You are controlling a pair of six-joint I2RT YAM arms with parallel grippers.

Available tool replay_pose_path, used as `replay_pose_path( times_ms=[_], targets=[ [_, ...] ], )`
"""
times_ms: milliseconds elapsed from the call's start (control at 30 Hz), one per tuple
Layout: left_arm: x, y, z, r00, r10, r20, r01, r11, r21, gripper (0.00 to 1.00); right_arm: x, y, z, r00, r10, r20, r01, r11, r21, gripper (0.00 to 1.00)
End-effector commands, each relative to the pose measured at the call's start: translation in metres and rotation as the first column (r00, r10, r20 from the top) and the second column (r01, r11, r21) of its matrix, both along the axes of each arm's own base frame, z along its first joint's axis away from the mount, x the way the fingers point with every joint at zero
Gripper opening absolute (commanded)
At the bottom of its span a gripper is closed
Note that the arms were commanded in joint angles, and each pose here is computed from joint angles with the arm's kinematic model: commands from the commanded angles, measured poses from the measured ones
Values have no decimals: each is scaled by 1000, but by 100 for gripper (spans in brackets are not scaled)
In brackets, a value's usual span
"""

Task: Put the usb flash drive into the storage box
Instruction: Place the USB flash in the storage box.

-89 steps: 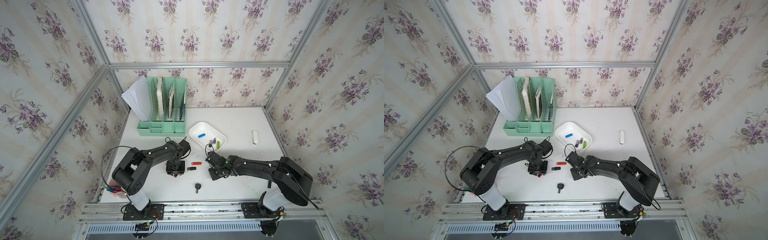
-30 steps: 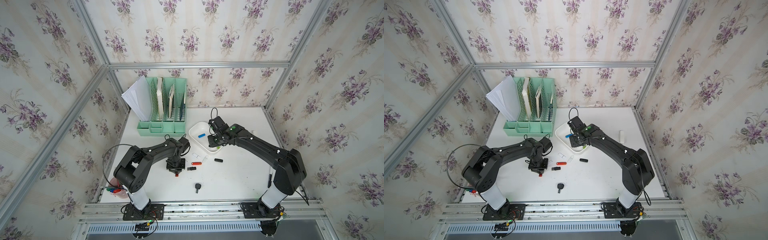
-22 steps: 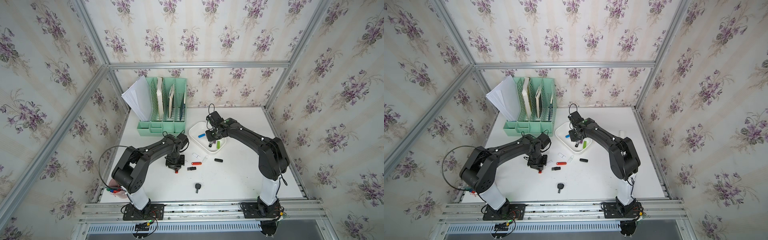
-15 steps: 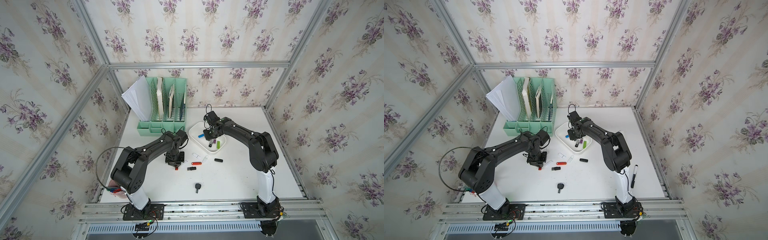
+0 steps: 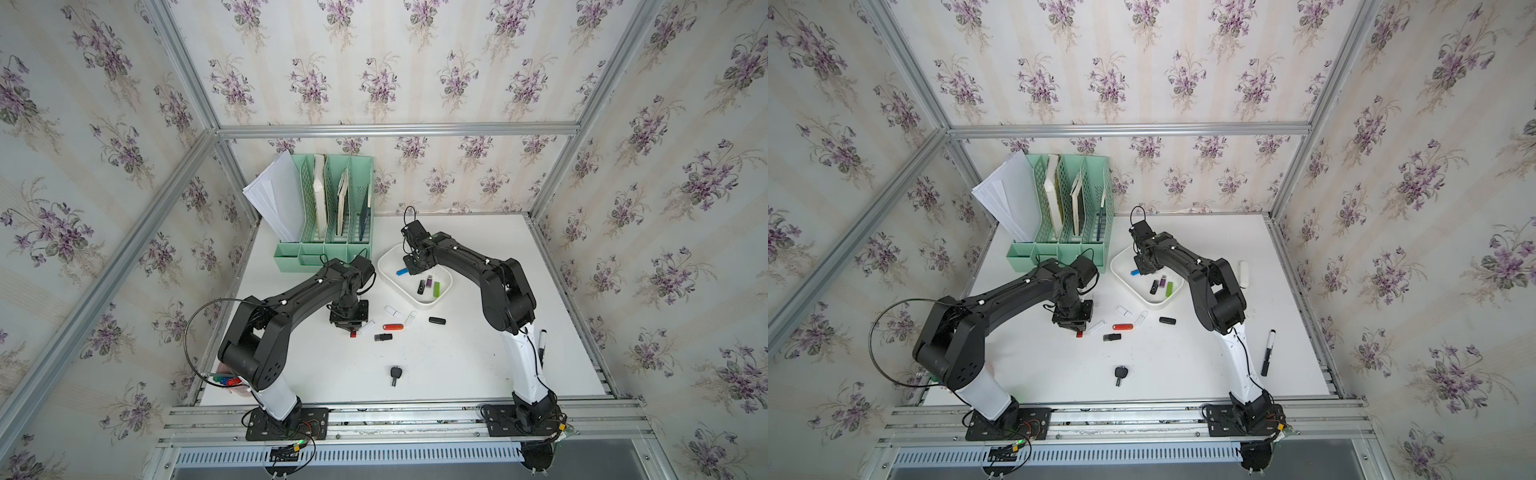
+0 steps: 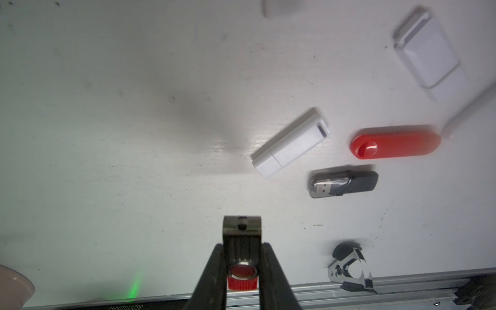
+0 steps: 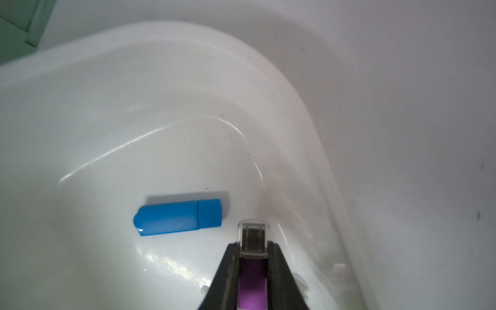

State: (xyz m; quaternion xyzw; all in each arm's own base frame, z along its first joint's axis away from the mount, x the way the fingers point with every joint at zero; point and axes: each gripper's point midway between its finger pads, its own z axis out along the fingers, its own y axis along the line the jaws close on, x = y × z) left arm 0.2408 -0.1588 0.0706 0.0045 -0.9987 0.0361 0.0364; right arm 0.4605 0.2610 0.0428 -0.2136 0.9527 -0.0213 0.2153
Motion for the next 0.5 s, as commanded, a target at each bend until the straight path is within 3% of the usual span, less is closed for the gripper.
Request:
replay_pose_path(
  times_ms=[0, 200, 367, 467],
  targets=[
    [1, 0, 8, 1000, -7, 5, 7, 1000, -6, 22, 3, -10, -5, 1000, -8, 11, 8, 998, -57, 19],
    [9, -4, 25, 999, -12, 40, 13, 1000, -18, 22, 3, -10, -12, 1000, -8, 6, 9, 997, -72, 25],
    [12, -5, 33, 998, -14, 55, 15, 1000, -22, 22, 0, -12, -17, 1000, -9, -10, 8, 997, -83, 40],
    [13, -6, 36, 998, -15, 61, 17, 999, -27, 22, 0, -11, -11, 1000, -13, 4, 13, 997, -74, 42]
  ],
)
